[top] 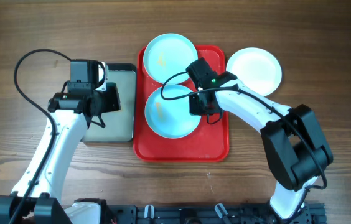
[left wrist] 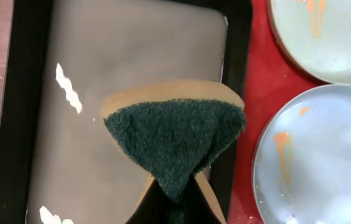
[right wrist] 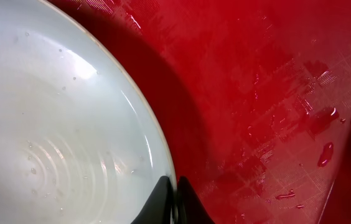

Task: Clean dirty plates on tray and stack at the side
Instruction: 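Rub the sponge in the soapy water with the left gripper, then scrub the held light-blue plate with the sponge in the left gripper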

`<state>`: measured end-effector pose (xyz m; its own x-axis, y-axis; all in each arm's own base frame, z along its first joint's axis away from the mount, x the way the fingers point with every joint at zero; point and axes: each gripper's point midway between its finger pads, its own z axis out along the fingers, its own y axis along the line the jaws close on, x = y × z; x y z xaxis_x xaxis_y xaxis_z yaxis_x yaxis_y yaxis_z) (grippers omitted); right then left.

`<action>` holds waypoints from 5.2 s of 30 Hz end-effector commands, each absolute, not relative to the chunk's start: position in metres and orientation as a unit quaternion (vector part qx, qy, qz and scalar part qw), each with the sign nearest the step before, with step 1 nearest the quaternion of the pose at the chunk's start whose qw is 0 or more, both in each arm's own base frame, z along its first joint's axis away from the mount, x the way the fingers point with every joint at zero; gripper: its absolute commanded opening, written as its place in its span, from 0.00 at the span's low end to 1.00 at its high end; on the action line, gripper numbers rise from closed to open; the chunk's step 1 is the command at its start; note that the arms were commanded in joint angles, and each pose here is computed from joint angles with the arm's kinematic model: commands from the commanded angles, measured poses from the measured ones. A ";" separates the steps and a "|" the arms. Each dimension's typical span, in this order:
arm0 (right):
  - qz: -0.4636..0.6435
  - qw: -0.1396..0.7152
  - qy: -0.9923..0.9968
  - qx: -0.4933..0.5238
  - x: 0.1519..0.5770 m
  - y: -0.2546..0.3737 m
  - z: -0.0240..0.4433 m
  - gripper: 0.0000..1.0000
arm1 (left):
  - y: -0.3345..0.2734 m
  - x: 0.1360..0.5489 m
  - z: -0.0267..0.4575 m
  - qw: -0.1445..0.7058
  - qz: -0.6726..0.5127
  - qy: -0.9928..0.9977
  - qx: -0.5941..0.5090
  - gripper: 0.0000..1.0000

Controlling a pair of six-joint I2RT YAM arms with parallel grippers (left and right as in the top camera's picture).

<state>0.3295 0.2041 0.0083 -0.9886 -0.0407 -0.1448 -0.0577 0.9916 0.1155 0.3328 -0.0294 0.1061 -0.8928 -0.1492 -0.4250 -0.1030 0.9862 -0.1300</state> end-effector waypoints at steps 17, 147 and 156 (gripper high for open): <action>0.056 0.064 0.996 -0.020 0.328 0.201 0.001 0.04 | -0.026 0.329 0.098 0.218 -0.005 0.975 -0.037 0.04; 0.136 0.043 0.984 -0.105 0.318 0.231 0.006 0.04 | -0.120 0.298 -0.022 -0.050 -0.088 0.985 -0.136 0.04; 0.136 0.043 0.984 -0.105 0.318 0.231 0.006 0.04 | -0.122 0.288 0.022 -0.053 -0.105 0.988 -0.097 0.04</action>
<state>0.3177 0.2348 0.0115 -0.9734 -0.1951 -0.1198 -0.2212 0.9364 0.2724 0.2906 -0.1372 0.0073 -0.9685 -0.1881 0.1630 -0.2257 0.9398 -0.2566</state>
